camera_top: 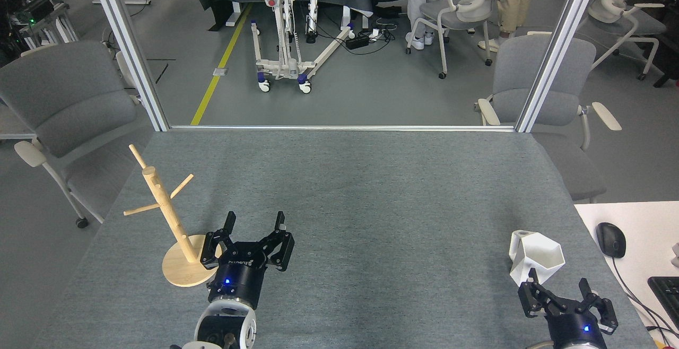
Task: Hang cup on storage rack
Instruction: 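Close the right gripper on the white hexagonal cup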
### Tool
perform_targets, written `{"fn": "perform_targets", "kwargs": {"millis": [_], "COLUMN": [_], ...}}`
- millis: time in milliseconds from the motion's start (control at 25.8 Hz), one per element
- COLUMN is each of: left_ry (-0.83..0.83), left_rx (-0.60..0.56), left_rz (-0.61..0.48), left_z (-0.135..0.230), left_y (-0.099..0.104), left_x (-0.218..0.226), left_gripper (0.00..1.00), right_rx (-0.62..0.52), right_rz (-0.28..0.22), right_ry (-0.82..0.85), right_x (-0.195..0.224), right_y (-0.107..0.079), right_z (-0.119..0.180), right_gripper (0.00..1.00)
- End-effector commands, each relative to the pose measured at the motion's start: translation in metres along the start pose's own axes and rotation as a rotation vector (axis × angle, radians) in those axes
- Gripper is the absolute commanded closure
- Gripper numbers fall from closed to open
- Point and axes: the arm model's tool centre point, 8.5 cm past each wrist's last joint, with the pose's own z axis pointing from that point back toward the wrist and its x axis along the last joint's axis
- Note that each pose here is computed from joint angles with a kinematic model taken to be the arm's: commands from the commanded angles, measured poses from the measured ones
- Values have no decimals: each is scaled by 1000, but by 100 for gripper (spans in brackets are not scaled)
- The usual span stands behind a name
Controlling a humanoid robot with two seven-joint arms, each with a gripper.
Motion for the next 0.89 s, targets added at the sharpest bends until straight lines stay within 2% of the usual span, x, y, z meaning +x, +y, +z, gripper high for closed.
{"fn": "perform_targets", "kwargs": {"millis": [0,852], "left_ry": [2,3], "left_rx": [-2,-12], "left_rz": [0,-2], "left_z": [0,-1], "left_y": [-1,-4], "left_x": [-1,-1], "left_gripper": [1,1], "right_rx": [2,-1], "right_rz": [-1,-4], "right_ry": [-3,-26], "right_x": [1,11], "right_y": [0,-8], "right_z": [-2,-19], "right_gripper": [0,0]}}
